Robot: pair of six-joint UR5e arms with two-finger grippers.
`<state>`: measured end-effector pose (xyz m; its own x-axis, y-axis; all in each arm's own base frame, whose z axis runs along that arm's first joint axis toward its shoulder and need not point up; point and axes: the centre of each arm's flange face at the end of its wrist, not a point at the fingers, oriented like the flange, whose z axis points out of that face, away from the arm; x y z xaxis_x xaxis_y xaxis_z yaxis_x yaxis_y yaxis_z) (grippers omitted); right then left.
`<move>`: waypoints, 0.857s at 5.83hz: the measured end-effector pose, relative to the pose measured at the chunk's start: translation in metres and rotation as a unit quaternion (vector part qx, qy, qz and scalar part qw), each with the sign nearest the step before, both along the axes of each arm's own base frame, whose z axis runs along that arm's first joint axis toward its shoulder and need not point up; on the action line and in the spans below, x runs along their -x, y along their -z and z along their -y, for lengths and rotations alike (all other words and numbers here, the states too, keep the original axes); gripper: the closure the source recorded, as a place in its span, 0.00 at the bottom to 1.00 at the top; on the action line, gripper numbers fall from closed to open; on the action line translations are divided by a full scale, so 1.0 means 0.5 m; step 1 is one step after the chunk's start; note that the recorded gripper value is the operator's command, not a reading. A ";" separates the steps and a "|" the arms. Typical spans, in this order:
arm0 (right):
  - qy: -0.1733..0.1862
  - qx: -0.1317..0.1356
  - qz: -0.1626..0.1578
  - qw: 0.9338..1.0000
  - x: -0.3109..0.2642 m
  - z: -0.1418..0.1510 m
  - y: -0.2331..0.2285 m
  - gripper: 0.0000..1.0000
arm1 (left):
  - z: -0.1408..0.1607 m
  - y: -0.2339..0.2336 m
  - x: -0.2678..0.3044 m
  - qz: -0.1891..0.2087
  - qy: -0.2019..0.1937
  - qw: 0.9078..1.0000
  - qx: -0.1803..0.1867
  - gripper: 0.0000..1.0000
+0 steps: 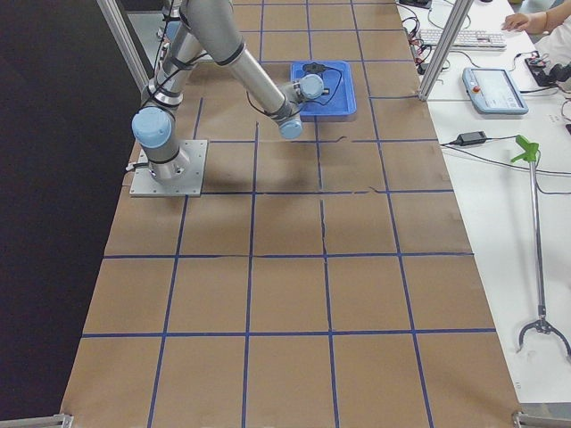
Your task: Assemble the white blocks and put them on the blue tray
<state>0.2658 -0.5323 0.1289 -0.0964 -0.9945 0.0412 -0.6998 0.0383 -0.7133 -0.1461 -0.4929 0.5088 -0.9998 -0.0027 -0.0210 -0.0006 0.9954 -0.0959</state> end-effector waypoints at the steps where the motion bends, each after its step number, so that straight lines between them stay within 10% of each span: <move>1: 0.000 0.001 0.000 1.000 0.000 0.001 0.000 0.69 | 0.000 0.002 0.000 0.001 0.000 1.000 0.000 0.01; 5: 0.003 0.002 0.000 1.000 0.000 0.004 -0.003 0.67 | -0.001 0.003 0.001 0.001 0.000 1.000 0.000 0.01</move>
